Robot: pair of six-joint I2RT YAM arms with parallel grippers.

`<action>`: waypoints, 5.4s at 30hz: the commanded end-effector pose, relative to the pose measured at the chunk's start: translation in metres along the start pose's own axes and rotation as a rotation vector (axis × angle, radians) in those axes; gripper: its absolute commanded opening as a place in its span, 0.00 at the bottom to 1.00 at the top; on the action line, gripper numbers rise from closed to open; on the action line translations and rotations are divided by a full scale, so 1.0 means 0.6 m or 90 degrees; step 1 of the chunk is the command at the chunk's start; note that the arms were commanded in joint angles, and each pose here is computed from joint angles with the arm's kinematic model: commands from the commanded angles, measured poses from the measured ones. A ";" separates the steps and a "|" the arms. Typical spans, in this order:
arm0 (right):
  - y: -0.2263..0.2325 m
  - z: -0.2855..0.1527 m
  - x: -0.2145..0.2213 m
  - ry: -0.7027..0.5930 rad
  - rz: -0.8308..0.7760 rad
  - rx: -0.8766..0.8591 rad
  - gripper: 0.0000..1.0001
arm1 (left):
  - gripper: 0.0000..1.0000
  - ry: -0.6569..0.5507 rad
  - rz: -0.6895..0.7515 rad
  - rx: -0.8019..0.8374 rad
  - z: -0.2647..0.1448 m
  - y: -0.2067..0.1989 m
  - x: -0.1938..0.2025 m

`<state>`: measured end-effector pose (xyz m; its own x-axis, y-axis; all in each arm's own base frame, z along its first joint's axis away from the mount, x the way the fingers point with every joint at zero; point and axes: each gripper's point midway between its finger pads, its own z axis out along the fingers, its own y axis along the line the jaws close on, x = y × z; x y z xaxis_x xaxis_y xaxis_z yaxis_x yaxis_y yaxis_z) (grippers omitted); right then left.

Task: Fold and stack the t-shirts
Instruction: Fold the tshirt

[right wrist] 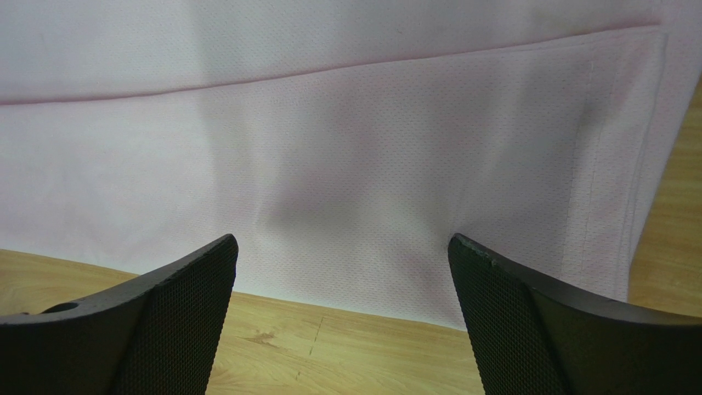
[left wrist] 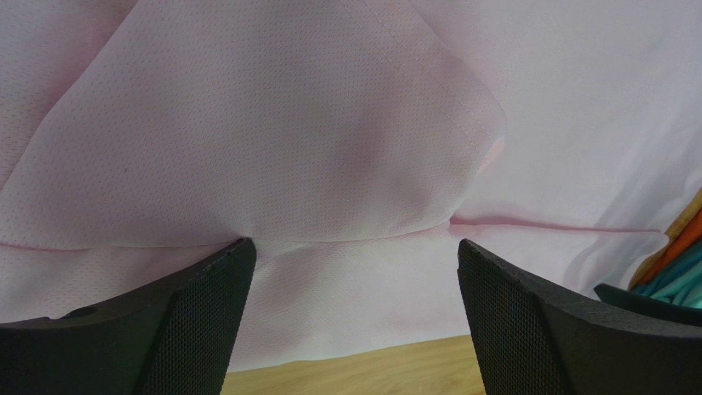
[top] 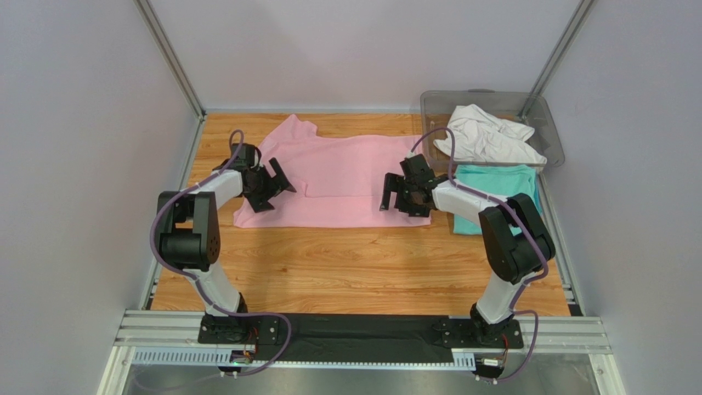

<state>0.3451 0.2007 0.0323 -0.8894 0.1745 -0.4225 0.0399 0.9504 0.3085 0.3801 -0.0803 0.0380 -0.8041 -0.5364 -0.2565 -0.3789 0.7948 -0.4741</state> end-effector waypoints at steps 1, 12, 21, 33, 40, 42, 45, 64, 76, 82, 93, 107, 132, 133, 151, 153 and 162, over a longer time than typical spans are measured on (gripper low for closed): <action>0.003 -0.007 0.040 0.014 0.006 -0.013 1.00 | 1.00 0.032 -0.007 -0.022 -0.006 0.030 0.044; -0.022 -0.065 0.208 0.036 -0.007 0.008 1.00 | 1.00 0.058 -0.049 -0.107 -0.082 0.141 0.203; -0.048 -0.107 0.279 0.041 -0.005 0.015 1.00 | 1.00 -0.031 -0.082 -0.162 -0.145 0.194 0.240; 0.021 -0.177 0.200 -0.048 -0.050 -0.026 1.00 | 1.00 -0.116 -0.066 -0.101 -0.200 0.141 0.188; 0.033 -0.256 0.097 -0.196 -0.036 -0.003 1.00 | 1.00 -0.211 -0.006 -0.057 -0.266 0.057 0.078; 0.025 -0.262 0.082 -0.223 -0.029 0.012 1.00 | 1.00 -0.192 0.013 -0.068 -0.254 0.045 0.055; 0.015 -0.264 0.068 -0.238 -0.036 0.029 1.00 | 1.00 -0.170 0.028 -0.076 -0.239 0.010 0.001; -0.056 -0.166 0.065 -0.129 -0.029 0.091 1.00 | 0.85 -0.071 0.062 -0.193 0.012 -0.048 -0.244; -0.066 -0.157 0.070 -0.115 -0.009 0.078 1.00 | 0.45 -0.056 0.044 -0.245 0.098 -0.023 -0.233; -0.067 -0.154 0.064 -0.116 -0.013 0.085 1.00 | 0.07 -0.053 0.044 -0.253 0.094 -0.018 -0.228; -0.038 -0.131 -0.096 -0.237 -0.041 0.203 1.00 | 0.00 -0.070 0.051 -0.217 0.010 -0.049 -0.202; -0.036 -0.002 -0.233 -0.274 0.025 0.314 0.91 | 0.00 -0.149 0.050 -0.152 -0.110 -0.041 -0.099; -0.095 0.082 -0.207 -0.200 0.066 0.349 0.57 | 0.00 -0.131 0.055 -0.159 -0.110 -0.009 -0.055; -0.097 0.081 -0.203 -0.197 0.066 0.349 0.54 | 0.00 -0.133 0.055 -0.159 -0.112 -0.010 -0.056; -0.110 0.054 -0.181 -0.200 0.069 0.355 0.00 | 0.00 -0.133 0.044 -0.159 -0.125 -0.010 -0.051; -0.092 0.040 -0.198 -0.220 0.047 0.336 0.00 | 0.00 -0.135 0.044 -0.157 -0.129 -0.012 -0.052; -0.055 -0.051 -0.205 -0.296 0.005 0.309 0.00 | 0.00 -0.151 0.036 -0.152 -0.160 -0.008 -0.037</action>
<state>0.4337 0.1380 0.0542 -0.7009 0.1650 -0.6939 0.3333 0.9359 -0.1141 0.3643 -0.0455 0.1095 -0.7363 -0.5038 -0.4518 -0.4532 0.8629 -0.2237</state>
